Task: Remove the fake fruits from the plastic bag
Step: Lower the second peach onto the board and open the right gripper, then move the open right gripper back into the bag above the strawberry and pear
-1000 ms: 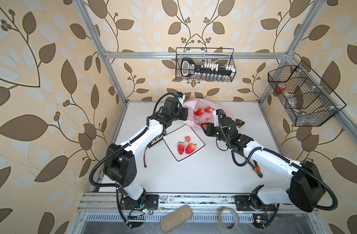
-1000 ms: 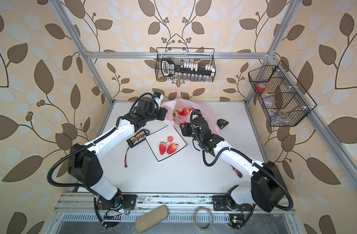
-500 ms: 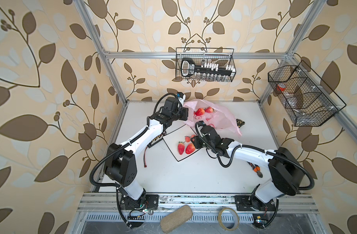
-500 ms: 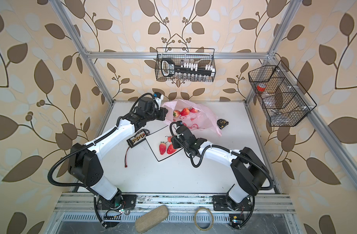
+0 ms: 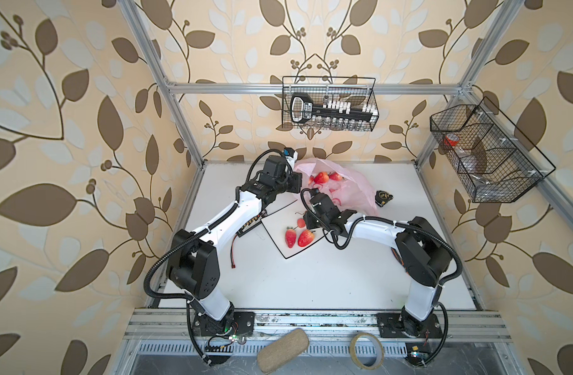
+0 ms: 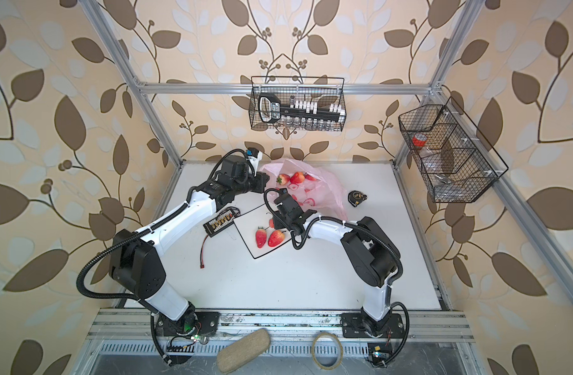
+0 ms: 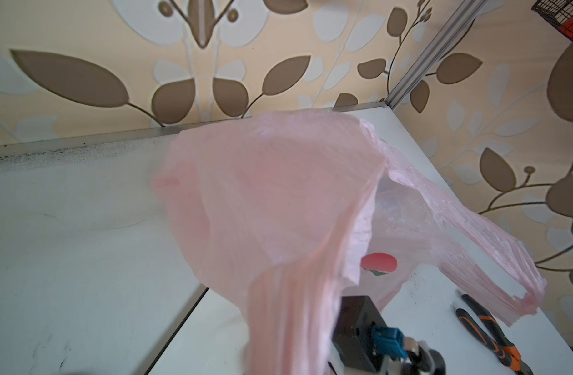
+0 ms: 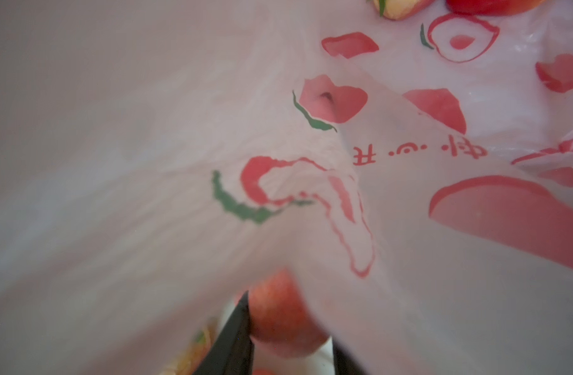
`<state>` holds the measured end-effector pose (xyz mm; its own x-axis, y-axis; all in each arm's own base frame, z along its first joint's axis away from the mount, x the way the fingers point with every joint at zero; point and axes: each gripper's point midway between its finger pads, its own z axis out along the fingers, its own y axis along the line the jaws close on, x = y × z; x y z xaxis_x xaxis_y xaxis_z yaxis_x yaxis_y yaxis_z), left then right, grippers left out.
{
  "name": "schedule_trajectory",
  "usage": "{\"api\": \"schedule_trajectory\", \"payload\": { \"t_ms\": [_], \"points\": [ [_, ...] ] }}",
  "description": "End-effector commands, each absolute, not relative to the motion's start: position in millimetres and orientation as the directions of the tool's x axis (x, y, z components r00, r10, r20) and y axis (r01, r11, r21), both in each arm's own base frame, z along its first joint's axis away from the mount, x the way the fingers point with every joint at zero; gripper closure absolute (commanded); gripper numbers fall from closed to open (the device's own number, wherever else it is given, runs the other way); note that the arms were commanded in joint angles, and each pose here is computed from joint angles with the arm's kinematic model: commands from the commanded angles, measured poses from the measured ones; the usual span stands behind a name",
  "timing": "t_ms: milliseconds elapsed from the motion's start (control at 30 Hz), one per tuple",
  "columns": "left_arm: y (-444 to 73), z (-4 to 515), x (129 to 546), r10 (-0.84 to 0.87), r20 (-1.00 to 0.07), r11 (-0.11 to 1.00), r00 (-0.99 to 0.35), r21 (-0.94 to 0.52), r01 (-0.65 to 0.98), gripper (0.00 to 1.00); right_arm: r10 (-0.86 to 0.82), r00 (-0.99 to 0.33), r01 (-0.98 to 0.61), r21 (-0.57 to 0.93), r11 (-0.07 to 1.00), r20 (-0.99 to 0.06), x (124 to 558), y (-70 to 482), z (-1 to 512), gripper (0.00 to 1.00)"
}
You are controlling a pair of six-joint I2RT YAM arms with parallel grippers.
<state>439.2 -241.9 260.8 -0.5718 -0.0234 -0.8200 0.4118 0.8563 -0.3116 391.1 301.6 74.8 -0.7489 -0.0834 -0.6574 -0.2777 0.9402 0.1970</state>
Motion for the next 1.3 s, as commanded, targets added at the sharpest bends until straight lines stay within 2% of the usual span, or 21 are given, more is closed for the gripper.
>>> {"api": "schedule_trajectory", "payload": {
  "t_ms": [0, 133, 333, 700, 1067, 1267],
  "points": [
    [-242.0, 297.5, 439.9, -0.059, -0.857, 0.836, -0.512, -0.323, 0.443, 1.0, -0.08, -0.776, -0.234, 0.169, 0.957, -0.626, 393.8, 294.5, 61.1, 0.63],
    [-242.7, 297.1, 439.0, -0.061, -0.855, 0.833, -0.515, -0.328, 0.446, 1.0, -0.089, -0.79, -0.232, 0.16, 0.96, -0.606, 392.2, 293.1, 49.7, 0.61],
    [-244.2, 295.4, 439.2, -0.06, -0.852, 0.829, -0.52, -0.333, 0.449, 1.0, -0.089, -0.802, -0.241, 0.184, 0.953, -0.591, 390.0, 298.1, 45.9, 0.49],
    [-243.7, 295.7, 439.6, -0.058, -0.855, 0.831, -0.516, -0.327, 0.449, 1.0, -0.087, -0.75, -0.327, 0.253, 0.91, -0.656, 377.6, 303.4, 86.7, 0.31],
    [-245.3, 295.2, 441.5, -0.063, -0.854, 0.828, -0.516, -0.333, 0.45, 1.0, -0.098, -0.641, -0.465, 0.283, 0.839, -0.762, 334.8, 284.7, 156.3, 0.28],
    [-245.1, 298.3, 441.9, -0.067, -0.858, 0.828, -0.509, -0.332, 0.452, 1.0, -0.076, -0.558, -0.537, 0.29, 0.792, -0.826, 308.4, 271.1, 201.5, 0.32]
  ]
}}
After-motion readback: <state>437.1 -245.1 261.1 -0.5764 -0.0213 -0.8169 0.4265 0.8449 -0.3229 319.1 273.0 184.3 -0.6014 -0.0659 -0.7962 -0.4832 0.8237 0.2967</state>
